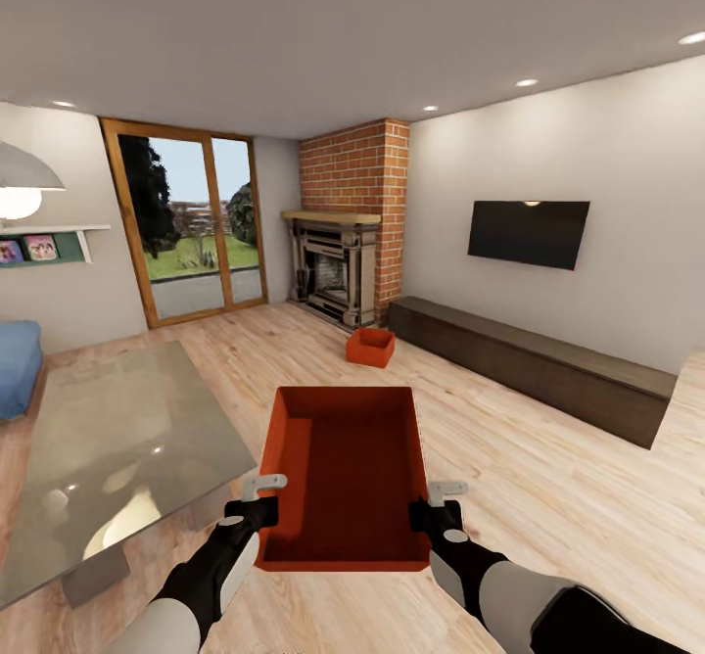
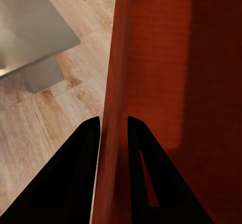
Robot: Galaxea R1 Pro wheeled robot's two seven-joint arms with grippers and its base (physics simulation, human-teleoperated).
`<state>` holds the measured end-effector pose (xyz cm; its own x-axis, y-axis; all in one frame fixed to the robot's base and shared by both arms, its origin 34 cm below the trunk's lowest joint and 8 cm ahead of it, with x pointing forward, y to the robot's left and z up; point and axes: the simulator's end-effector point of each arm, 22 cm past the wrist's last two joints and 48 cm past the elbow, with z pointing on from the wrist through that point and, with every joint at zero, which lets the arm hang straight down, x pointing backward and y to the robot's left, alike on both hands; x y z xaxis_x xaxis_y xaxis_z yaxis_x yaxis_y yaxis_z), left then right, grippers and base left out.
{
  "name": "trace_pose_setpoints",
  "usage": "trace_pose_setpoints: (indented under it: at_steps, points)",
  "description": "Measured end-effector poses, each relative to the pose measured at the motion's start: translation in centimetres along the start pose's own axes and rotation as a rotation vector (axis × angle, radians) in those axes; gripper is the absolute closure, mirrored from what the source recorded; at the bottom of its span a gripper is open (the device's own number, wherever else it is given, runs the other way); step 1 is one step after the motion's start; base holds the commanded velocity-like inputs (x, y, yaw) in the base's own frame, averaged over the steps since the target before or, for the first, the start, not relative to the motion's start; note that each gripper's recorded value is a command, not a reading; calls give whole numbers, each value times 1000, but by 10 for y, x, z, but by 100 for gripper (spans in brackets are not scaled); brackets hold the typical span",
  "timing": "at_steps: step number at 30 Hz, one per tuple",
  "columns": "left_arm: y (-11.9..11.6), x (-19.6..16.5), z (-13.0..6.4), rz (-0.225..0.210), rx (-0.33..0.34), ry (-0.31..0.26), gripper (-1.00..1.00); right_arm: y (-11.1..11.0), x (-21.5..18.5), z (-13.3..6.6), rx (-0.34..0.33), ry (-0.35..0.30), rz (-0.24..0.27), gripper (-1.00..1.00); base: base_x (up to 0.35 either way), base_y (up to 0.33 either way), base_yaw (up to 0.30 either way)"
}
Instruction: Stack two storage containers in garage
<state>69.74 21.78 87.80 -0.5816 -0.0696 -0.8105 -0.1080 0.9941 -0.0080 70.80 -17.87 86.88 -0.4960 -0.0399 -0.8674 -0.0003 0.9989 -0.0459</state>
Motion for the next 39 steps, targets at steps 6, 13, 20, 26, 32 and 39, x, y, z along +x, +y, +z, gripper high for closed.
trace_pose_setpoints:
  at_steps: [6,13,20,26,32,39]
  points:
    - [-3,1,-1,3,-4,1,100,-3,0,1,0,2,-3,100,0,0,278]
    - [-3,1,-1,4,-4,1,100,-3,0,1,0,2,-2,100,0,0,278]
    - [-3,0,-1,4,-4,0,100,-3,0,1,0,1,-2,100,0,0,278]
    - [-3,0,-1,4,-4,-1,100,-3,0,1,0,1,-1,100,0,0,278]
    - [-3,0,-1,4,-4,0,100,-3,0,1,0,1,-1,100,0,0,278]
    - [-3,-1,-1,4,-4,-3,100,-3,-1,0,0,-1,-1,100,0,0,278]
